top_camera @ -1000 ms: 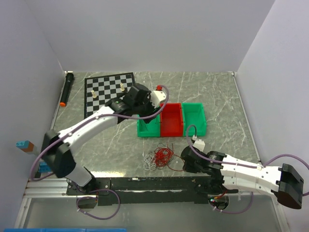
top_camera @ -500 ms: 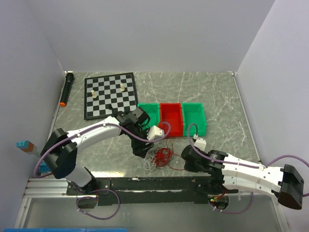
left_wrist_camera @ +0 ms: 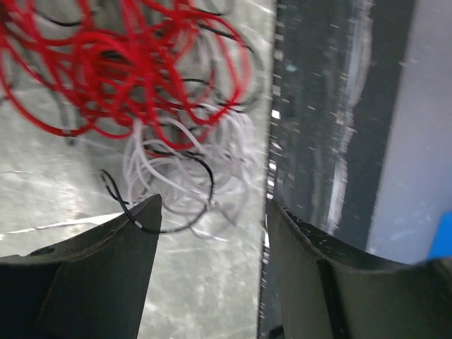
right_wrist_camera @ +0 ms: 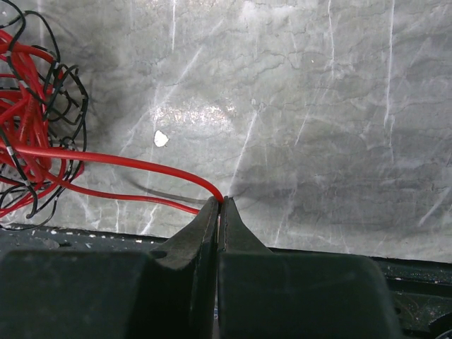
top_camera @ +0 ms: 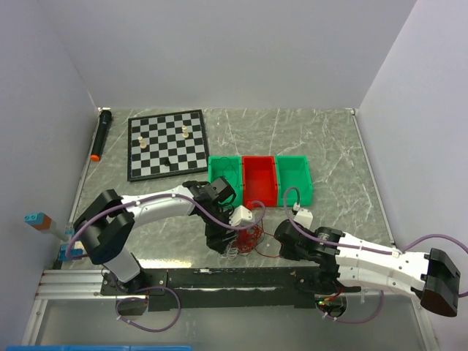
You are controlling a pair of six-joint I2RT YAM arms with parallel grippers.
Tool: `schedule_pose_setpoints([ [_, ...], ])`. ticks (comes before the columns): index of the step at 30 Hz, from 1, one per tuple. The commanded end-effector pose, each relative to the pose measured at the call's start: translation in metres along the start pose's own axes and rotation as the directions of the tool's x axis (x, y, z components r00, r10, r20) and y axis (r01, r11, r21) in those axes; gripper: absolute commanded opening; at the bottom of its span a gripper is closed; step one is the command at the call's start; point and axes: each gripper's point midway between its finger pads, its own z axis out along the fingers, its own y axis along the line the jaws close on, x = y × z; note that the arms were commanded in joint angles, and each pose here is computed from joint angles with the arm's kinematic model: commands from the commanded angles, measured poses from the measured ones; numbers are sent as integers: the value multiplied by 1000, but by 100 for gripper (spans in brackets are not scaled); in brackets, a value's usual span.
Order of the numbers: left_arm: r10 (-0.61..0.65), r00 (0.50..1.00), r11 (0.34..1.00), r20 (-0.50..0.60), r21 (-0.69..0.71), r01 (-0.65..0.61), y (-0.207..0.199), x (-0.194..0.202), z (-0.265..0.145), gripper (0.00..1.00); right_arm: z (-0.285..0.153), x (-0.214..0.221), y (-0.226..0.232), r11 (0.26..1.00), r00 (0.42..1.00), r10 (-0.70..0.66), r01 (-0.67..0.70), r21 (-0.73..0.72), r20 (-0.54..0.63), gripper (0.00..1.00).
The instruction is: Untangle the cables
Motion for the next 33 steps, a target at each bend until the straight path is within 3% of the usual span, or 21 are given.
schedule_pose_setpoints([
  [1,28,998,998,63,-61,-24,17,-20,4,62,-4,-4,-1,1000,1000,17,-17,1,19,0],
  [10,20,997,993,75,-121,-10,21,-16,-8,3,-5,-5,-2,1000,1000,12,-12,6,28,0],
  [11,12,997,992,75,-125,-3,22,-14,-9,1,-6,-6,-2,1000,1000,8,-8,9,29,0],
  [17,-33,999,972,36,-232,40,40,3,-47,1,-18,-19,-5,1000,997,1,-3,31,73,0],
  [26,-92,995,907,-37,-415,68,47,79,-128,1,-47,-51,-5,999,983,23,-29,31,185,0],
  [33,-110,984,830,-142,-557,13,43,137,-149,1,-130,-122,7,999,906,32,-22,-28,421,0],
])
